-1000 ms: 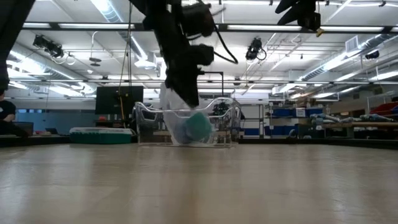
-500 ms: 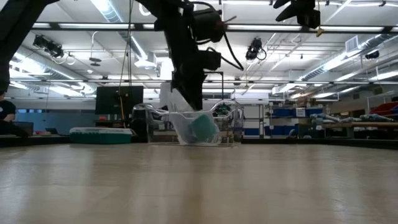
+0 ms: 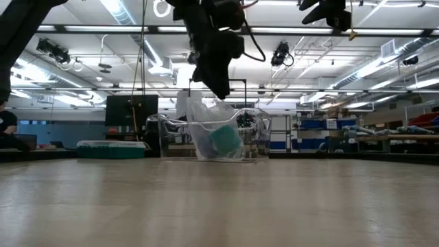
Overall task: Roll bandage
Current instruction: Put the transparent zip bag into the transparent bin
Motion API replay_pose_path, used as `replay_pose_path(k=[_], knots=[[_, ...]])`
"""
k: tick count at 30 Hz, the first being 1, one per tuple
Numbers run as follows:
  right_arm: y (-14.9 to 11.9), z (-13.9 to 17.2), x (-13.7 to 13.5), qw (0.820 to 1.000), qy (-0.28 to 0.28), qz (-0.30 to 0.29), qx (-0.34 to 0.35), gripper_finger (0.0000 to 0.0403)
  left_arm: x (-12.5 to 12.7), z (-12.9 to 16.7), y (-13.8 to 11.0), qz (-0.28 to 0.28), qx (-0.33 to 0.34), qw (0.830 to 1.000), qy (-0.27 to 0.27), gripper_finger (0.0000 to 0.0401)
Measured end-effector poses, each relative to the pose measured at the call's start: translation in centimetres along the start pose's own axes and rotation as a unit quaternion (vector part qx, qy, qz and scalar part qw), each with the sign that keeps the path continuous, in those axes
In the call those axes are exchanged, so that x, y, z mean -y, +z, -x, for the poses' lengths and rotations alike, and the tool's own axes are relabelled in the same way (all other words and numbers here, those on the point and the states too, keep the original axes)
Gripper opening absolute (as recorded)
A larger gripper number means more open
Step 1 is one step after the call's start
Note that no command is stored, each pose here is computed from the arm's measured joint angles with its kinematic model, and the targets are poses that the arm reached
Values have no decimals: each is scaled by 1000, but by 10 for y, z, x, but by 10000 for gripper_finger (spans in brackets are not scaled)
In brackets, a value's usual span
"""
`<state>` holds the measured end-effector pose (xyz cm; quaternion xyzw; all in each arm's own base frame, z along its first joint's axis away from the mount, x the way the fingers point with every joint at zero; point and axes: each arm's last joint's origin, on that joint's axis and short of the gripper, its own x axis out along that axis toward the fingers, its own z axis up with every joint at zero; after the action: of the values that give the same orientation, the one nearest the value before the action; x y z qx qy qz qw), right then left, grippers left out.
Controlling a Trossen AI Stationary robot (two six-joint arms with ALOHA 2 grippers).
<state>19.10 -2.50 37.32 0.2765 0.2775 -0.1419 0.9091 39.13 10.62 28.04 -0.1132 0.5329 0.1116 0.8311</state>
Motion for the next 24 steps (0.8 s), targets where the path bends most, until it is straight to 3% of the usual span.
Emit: replay_pose_path(k=[6,16,22,24], knots=[[0,0,0,1000,2,0,2,132,-5,-6,2,-74,-7,997,30,151],[1,0,-2,1000,16,-8,2,132,-11,-58,-9,-83,-106,991,6,151],[0,0,-4,1000,20,-4,0,132,-16,-64,-7,-95,-100,985,106,151],[0,0,-5,1000,20,-4,0,132,-17,-65,-5,-96,-91,984,116,151]])
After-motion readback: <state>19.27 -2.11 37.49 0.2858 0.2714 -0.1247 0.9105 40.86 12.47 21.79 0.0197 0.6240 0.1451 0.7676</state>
